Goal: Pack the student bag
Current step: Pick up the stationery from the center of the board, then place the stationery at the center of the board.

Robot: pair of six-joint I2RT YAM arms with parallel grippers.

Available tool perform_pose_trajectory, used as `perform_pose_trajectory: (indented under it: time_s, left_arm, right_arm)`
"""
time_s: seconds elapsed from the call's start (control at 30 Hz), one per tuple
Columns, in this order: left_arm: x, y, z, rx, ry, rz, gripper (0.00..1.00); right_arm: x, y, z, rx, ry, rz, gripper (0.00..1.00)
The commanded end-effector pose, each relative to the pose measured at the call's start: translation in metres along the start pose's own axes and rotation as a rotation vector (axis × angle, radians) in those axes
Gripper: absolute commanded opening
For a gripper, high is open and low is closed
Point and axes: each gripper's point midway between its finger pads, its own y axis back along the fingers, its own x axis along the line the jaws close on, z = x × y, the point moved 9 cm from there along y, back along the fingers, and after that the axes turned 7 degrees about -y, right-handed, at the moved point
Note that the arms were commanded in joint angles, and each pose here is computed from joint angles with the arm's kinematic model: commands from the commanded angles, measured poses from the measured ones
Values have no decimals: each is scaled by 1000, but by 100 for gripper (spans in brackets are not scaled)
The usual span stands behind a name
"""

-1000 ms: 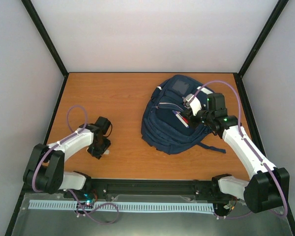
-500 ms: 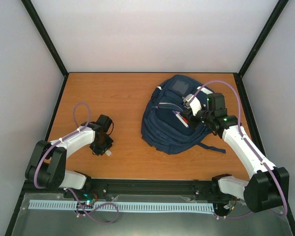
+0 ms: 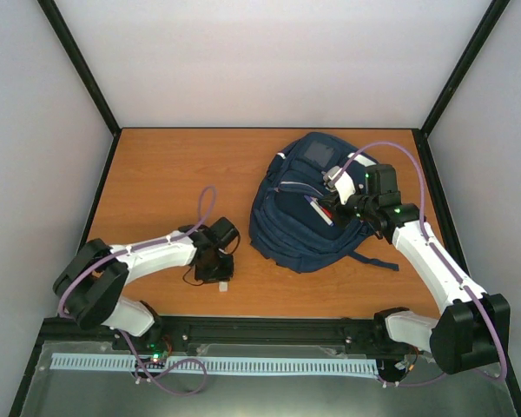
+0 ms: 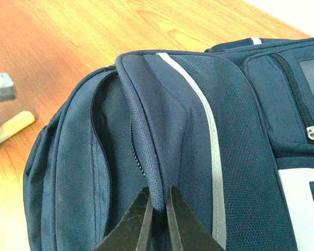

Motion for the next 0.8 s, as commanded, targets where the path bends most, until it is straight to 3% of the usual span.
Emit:
perform_pose_trajectory:
  time_s: [0.0, 0.03, 0.1, 0.3, 0.47, 0.77]
  left_arm:
    - [-5, -10, -27, 153, -179, 73, 37]
    - [-6, -8, -28, 157, -197, 109, 47]
    - [-4, -2, -25, 125, -232, 216, 55]
    - [-16, 8, -6, 53, -273, 299, 64]
    - [-22, 6, 10, 12, -266, 390, 64]
    - [-38, -9, 23, 32, -295, 352, 51]
  right_arm:
    - [-2, 5, 9, -35, 20, -3, 8]
    - [-2, 5, 9, -35, 20, -3, 8]
    - [-2, 5, 10, -36, 21, -3, 8]
    - [-2, 6, 10, -38, 23, -4, 8]
    - [-2, 6, 10, -37, 23, -5, 8]
    - [-2, 5, 9, -33, 21, 1, 8]
